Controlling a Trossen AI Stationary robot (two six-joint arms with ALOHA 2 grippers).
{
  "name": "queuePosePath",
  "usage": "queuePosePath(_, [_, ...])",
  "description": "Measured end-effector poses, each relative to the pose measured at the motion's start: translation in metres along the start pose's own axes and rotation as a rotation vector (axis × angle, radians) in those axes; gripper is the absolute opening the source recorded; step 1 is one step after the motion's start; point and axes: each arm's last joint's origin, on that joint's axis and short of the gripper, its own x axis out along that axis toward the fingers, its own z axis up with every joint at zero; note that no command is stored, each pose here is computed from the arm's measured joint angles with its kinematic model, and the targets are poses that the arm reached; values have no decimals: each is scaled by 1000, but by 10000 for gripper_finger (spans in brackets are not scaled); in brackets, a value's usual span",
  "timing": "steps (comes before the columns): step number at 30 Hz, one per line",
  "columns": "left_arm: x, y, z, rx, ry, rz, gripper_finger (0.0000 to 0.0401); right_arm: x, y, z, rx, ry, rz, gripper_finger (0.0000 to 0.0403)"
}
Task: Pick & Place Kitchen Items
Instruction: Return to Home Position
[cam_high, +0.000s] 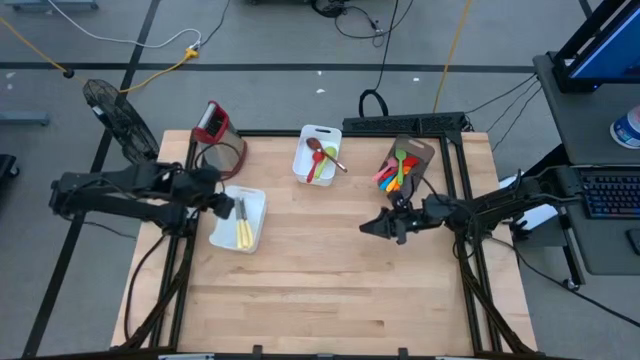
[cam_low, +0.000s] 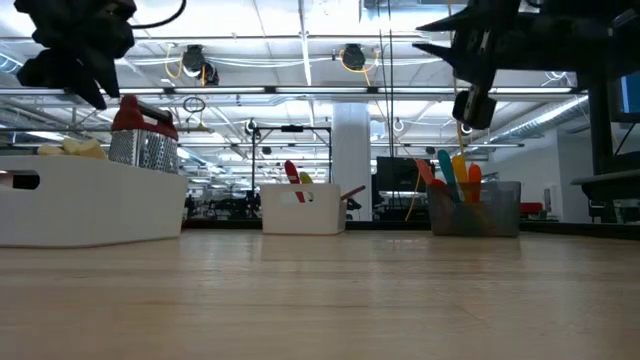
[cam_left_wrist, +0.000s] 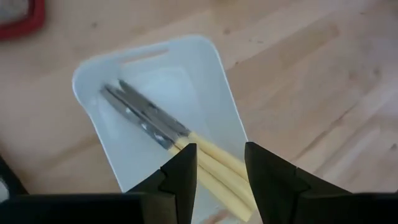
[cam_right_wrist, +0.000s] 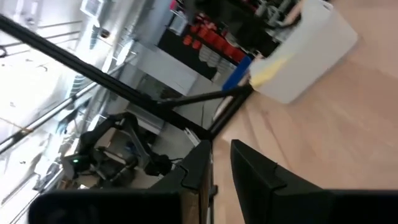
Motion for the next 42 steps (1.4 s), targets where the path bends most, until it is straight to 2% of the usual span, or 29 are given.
queuePosePath(3, [-3, -1, -2, 91, -53, -1, 141, 0, -3, -2, 41, 15, -32, 55])
queuePosePath(5, [-5, -4, -2, 164, -104, -20, 141, 0, -3, -1, 21, 2, -41, 55])
queuePosePath(10, [-15, -21, -2, 414, -259, -179, 141, 0, -2, 2, -235, -27, -25, 55])
queuePosePath(13, [-22, -30, -3, 531, -325, -286, 141, 0, -5, 6, -304, -32, -46, 55])
queuePosePath(17, [-31, -36, -8, 620, -375, -387, 141, -3, -10, 15, -370, -10, -32, 55])
queuePosePath(23, [-45, -30, -16, 665, -425, -442, 141, -17, -5, 34, -431, 6, 45, 55])
queuePosePath(29, [-45, -19, -25, 668, -488, -447, 141, -41, 8, 52, -516, -76, 31, 55])
queuePosePath(34, [-19, -16, -41, 675, -470, -542, 141, -63, 15, 50, -531, -51, -18, 55])
queuePosePath(38, [12, -13, -54, 642, -455, -580, 141, -77, 16, 43, -500, -36, -110, 55])
queuePosePath(42, [35, -11, -59, 598, -521, -627, 141, -88, 16, 40, -490, -40, -176, 55])
